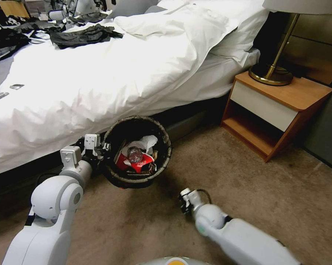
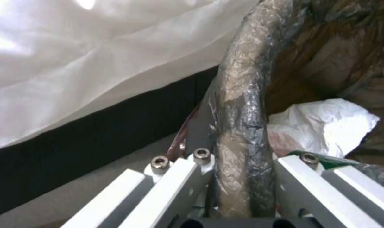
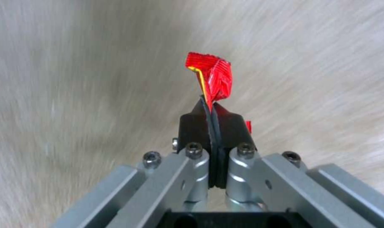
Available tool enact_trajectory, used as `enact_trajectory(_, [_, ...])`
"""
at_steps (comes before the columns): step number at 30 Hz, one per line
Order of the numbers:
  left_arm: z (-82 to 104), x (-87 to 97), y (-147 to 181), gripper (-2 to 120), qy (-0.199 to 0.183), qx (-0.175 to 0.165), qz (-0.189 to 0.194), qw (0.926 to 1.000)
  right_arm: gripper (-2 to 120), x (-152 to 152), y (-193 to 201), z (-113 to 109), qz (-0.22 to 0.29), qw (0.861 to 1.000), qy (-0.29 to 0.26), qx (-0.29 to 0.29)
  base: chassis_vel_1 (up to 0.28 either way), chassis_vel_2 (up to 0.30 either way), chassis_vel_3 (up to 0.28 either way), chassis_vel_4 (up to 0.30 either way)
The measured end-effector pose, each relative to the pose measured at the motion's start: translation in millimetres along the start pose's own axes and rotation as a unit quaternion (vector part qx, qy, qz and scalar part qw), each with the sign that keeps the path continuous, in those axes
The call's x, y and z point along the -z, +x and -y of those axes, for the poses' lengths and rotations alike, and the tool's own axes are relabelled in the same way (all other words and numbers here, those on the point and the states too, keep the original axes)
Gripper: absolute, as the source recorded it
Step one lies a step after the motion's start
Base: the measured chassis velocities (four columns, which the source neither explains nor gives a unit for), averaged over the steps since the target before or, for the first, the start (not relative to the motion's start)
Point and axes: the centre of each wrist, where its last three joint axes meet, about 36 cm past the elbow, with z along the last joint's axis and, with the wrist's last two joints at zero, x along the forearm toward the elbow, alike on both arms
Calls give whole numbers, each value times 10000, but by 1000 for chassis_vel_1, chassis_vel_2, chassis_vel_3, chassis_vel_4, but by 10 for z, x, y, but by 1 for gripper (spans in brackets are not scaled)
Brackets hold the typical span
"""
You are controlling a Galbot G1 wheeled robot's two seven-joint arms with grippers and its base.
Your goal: Pick up the trash bin, then pick up the garbage from the floor and place it into the trash bin.
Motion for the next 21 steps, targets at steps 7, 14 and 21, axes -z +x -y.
enact_trajectory(7, [-10, 22, -12, 1, -27, 14, 32, 10000, 0, 647, 897, 625, 1048, 9932, -480, -149, 0, 0, 0, 0])
enact_trajectory(14, [2, 6, -19, 1, -30, 11, 10, 10000, 0, 1096, 1653, 985, 1949, 9767, -761, -474, 0, 0, 0, 0])
enact_trajectory(21, [4, -38, -27, 1, -64, 32, -63, 10000, 0, 1733, 2356, 979, 3073, 9408, -1397, 294, 0, 0, 0, 0])
